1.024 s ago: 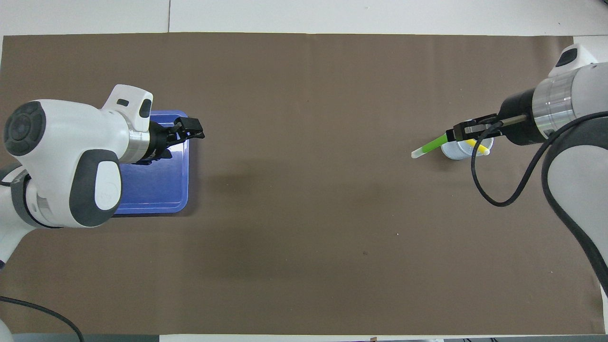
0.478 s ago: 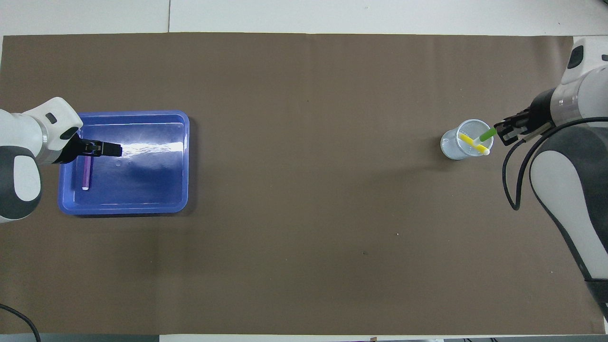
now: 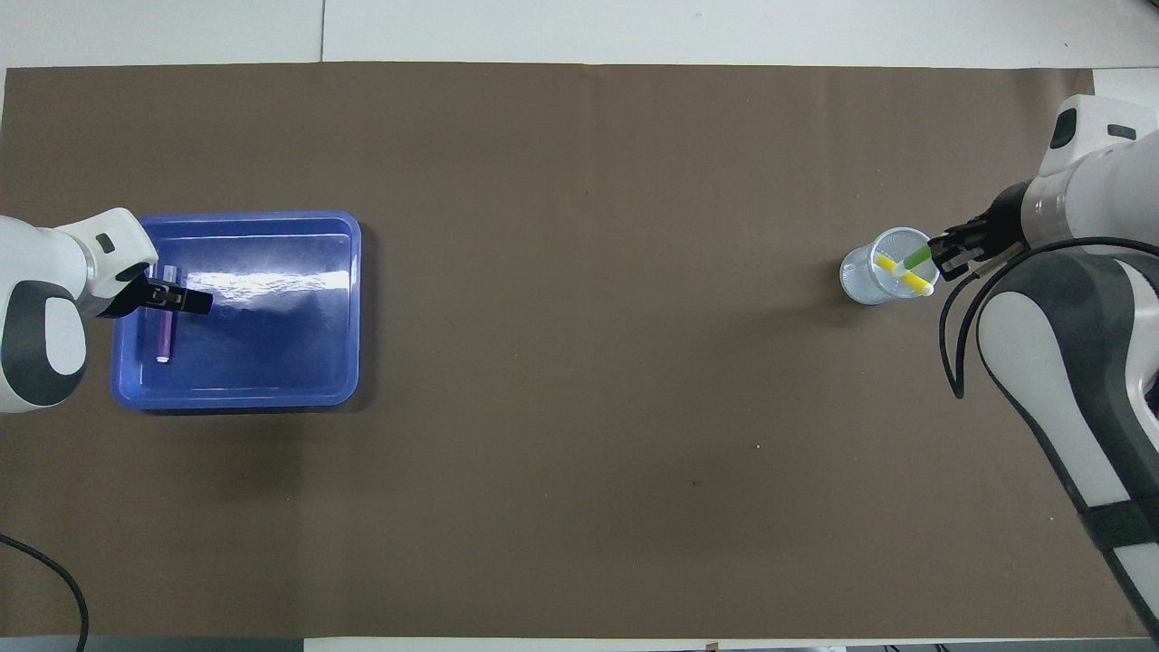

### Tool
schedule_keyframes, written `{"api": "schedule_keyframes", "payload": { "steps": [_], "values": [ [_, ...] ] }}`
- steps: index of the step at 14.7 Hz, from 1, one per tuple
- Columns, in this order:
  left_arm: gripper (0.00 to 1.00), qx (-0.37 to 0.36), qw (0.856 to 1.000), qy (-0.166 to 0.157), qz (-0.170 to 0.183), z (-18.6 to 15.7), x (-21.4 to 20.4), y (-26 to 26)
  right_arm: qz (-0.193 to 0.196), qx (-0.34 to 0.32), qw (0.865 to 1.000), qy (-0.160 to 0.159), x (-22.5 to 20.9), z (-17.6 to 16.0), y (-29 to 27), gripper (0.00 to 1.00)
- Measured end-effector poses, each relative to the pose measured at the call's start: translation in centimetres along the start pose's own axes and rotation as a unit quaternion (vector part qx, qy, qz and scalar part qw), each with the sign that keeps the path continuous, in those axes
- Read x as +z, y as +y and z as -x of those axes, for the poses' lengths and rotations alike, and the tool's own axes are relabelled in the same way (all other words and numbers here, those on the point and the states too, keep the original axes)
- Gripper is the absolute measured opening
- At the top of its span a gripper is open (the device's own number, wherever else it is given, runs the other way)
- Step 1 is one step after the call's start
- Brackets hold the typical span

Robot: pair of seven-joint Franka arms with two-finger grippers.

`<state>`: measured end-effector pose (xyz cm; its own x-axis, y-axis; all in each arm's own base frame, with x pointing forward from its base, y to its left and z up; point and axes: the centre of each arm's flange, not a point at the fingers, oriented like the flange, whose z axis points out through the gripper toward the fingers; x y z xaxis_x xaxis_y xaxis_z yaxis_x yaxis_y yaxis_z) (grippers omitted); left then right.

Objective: Transfer and insert pens with both arms
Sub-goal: 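Grasp the purple pen in the tray with the left gripper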

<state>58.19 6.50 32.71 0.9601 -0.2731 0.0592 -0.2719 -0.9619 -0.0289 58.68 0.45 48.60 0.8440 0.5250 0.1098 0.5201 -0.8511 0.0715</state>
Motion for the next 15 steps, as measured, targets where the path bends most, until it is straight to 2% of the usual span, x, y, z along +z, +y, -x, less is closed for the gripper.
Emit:
{"api": "schedule_keyframes", "payload": {
  "steps": [4, 6, 8, 9, 10, 12, 13, 15],
  "values": [
    [0.89, -0.023, 1.000, -0.004, 0.002, 0.8, 2.2, -2.3, -0.003, 0.003, 1.000, -0.005, 1.0, 0.3, -0.3, 0.18],
    [0.88, -0.037, 0.999, -0.005, 0.002, 1.0, 2.3, -2.6, -0.003, 0.004, 1.000, -0.005, 1.0, 0.3, -0.3, 0.35],
    [0.70, -0.051, 0.999, -0.005, 0.002, 0.9, 2.4, -2.4, -0.003, 0.004, 1.000, -0.004, 1.0, 0.3, -0.2, 0.54],
    [0.54, -0.061, 0.998, -0.005, 0.003, 0.9, 2.4, -2.3, -0.002, 0.004, 1.000, -0.004, 1.0, 0.3, -0.2, 0.54],
    [0.44, -0.068, 0.998, -0.007, 0.003, 1.0, 2.5, -2.2, -0.002, 0.004, 1.000, -0.004, 0.9, 0.3, -0.2, 0.63],
    [0.21, -0.072, 0.997, -0.007, 0.004, 0.9, 2.6, -2.0, -0.002, 0.004, 1.000, 0.000, 0.5, 0.1, -0.2, 0.66],
    [0.17, -0.072, 0.997, -0.007, 0.004, 0.9, 2.6, -2.0, -0.008, 0.006, 1.000, 0.004, 0.0, -0.2, -0.4, 0.66],
    [0.17, -0.073, 0.997, -0.008, 0.004, 0.8, 2.5, -1.9, -0.052, 0.028, 0.998, 0.027, -1.1, -0.9, -1.1, 0.66]
  ]
}}
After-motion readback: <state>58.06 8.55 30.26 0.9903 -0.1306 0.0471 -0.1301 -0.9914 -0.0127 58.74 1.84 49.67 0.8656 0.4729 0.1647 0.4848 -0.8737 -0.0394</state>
